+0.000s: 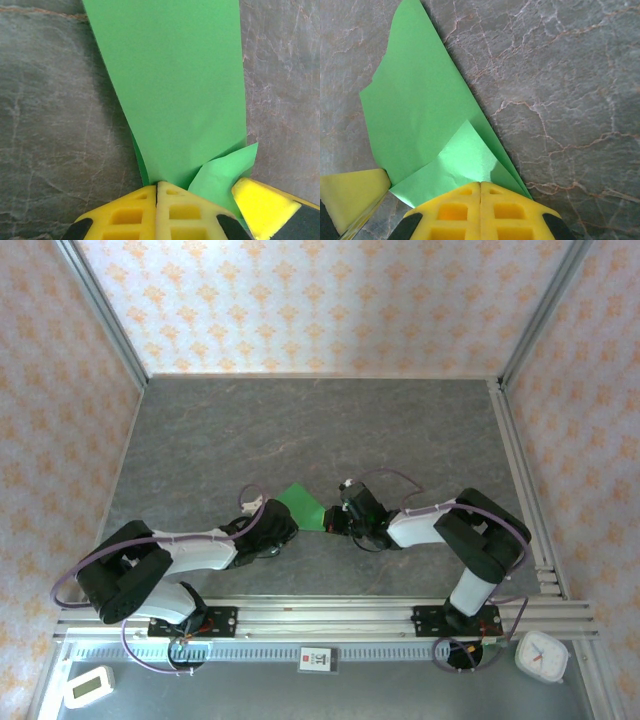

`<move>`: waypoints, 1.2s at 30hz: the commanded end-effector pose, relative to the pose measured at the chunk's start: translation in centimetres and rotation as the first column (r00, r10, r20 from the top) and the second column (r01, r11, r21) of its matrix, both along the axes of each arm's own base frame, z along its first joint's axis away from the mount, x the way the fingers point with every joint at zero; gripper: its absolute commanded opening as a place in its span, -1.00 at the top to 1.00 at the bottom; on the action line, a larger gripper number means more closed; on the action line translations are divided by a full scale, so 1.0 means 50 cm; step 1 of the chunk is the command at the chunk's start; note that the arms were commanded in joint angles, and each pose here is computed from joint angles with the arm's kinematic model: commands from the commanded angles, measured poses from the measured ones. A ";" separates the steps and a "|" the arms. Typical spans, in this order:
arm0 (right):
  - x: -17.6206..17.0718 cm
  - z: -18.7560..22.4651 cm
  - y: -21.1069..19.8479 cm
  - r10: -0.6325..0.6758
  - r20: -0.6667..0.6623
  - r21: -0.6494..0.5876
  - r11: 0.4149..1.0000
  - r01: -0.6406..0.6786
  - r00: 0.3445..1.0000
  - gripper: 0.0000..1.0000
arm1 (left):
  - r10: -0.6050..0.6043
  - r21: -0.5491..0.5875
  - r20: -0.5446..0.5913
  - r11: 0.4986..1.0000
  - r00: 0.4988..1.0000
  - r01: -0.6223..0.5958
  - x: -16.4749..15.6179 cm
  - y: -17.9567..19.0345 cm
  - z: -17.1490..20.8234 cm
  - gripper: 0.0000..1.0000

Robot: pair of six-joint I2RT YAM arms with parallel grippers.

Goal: Fold a paper plane with a square sheet of paper (pick it up from the middle)
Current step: Fourth fold the wing at the center of the table.

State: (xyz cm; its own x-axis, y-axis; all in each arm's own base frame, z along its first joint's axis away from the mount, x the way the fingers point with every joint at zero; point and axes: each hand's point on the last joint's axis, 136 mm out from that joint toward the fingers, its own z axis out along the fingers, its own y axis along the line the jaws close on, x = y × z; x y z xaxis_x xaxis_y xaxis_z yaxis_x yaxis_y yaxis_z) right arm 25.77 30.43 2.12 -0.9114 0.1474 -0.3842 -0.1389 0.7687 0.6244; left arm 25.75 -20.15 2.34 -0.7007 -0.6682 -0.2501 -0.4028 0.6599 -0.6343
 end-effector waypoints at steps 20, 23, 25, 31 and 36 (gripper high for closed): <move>-0.006 0.127 -0.019 0.136 0.180 -0.088 0.989 -0.122 0.974 0.56 | -0.055 -0.080 0.070 0.995 0.996 0.060 0.029 -0.035 0.080 1.00; -0.011 0.141 -0.025 0.173 0.224 -0.110 0.982 -0.152 0.959 0.44 | -0.063 -0.083 0.054 0.994 0.997 0.067 0.027 -0.039 0.082 1.00; -0.018 0.140 -0.028 0.204 0.249 -0.140 0.975 -0.174 0.947 0.36 | -0.065 -0.093 0.043 0.993 0.997 0.069 0.028 -0.042 0.083 1.00; -0.042 0.122 -0.024 0.288 0.302 -0.245 0.945 -0.217 0.909 0.14 | -0.058 -0.143 0.016 0.988 0.998 0.060 0.031 -0.045 0.088 1.00; -0.047 0.101 -0.019 0.307 0.319 -0.313 0.927 -0.206 0.897 0.01 | -0.066 -0.176 0.001 0.982 0.998 0.065 0.033 -0.047 0.092 1.00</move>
State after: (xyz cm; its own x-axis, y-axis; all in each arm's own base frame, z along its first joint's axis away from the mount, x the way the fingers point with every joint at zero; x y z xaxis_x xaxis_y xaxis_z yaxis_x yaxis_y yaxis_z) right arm 22.94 30.50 8.37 -0.7264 -0.1841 -0.6622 -0.5297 0.7639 0.3687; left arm 27.15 -22.09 5.96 -0.7392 -0.6521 -0.1684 -0.3578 0.5921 -0.7221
